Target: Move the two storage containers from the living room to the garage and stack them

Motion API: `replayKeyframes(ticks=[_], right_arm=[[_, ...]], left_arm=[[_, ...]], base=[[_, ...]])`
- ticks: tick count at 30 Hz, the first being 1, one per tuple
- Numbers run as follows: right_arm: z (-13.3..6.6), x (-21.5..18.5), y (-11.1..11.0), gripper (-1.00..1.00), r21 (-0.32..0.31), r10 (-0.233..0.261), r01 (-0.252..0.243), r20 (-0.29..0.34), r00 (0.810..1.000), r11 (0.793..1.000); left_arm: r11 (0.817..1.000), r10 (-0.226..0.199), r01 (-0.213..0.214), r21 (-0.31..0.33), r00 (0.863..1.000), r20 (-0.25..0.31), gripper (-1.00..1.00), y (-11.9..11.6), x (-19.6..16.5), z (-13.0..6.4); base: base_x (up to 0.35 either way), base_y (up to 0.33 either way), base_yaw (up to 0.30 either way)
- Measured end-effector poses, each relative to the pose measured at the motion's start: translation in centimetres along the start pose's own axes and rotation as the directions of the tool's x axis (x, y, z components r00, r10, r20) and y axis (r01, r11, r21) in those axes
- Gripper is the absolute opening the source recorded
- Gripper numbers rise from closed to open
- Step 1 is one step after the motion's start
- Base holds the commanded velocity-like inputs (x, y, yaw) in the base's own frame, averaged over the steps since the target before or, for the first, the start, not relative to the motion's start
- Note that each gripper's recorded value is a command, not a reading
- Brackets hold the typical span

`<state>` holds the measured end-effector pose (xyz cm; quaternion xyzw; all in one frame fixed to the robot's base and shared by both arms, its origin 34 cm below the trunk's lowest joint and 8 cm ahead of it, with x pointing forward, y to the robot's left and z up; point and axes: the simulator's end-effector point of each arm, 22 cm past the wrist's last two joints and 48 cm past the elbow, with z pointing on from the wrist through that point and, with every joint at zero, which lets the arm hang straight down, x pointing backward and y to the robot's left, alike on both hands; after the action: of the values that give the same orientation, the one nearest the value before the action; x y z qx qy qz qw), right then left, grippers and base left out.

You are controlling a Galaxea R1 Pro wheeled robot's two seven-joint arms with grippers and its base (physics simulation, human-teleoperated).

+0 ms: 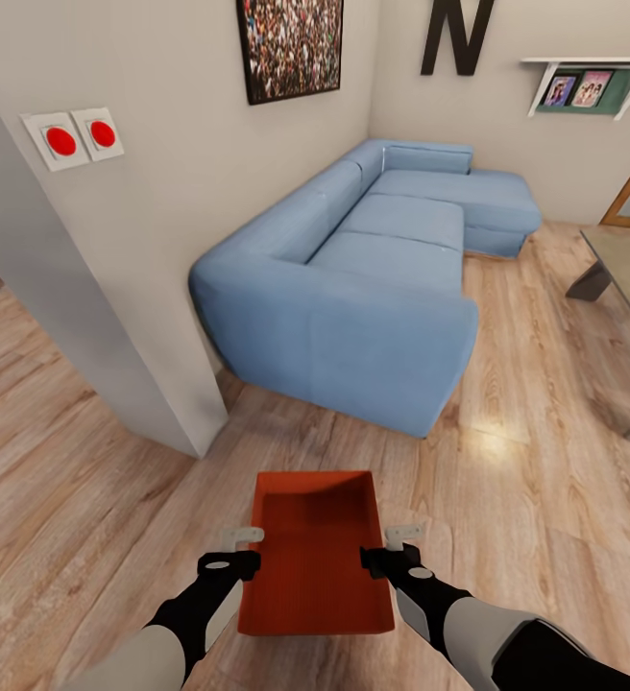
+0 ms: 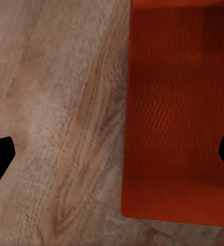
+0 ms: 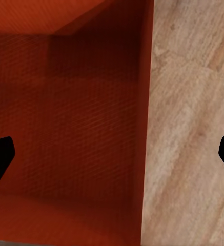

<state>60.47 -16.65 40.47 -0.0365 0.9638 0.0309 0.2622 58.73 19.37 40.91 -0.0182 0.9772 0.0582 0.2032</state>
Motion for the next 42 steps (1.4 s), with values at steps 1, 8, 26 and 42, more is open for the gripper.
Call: replayKeyframes(ticks=[1,8,26,42], right_arm=[[0.2,0.1,0.0,1.0,0.0,0.0,0.0,0.0,1.0,1.0],[1.2,0.9,-0.2,1.0,0.002,-0.002,0.002,0.001,1.0,1.0],[2.3,1.8,-1.4,1.0,0.016,-0.004,0.004,0.001,1.0,1.0],[2.3,1.8,-1.8,1.0,0.021,-0.002,0.002,0.001,1.0,1.0]], left_arm=[[1.0,0.0,0.0,0.0,1.0,0.0,1.0,0.0,0.1,0.2],[1.0,0.001,-0.001,0.003,1.0,0.002,1.0,-0.2,0.7,1.3],[1.0,-0.002,0.002,0.007,1.0,0.002,1.0,-0.4,1.5,2.5],[1.0,-0.002,0.002,0.007,1.0,0.003,1.0,-0.4,1.4,2.5]], base=[[0.0,0.0,0.0],[0.0,0.0,0.0],[0.0,0.0,0.0],[0.0,0.0,0.0]])
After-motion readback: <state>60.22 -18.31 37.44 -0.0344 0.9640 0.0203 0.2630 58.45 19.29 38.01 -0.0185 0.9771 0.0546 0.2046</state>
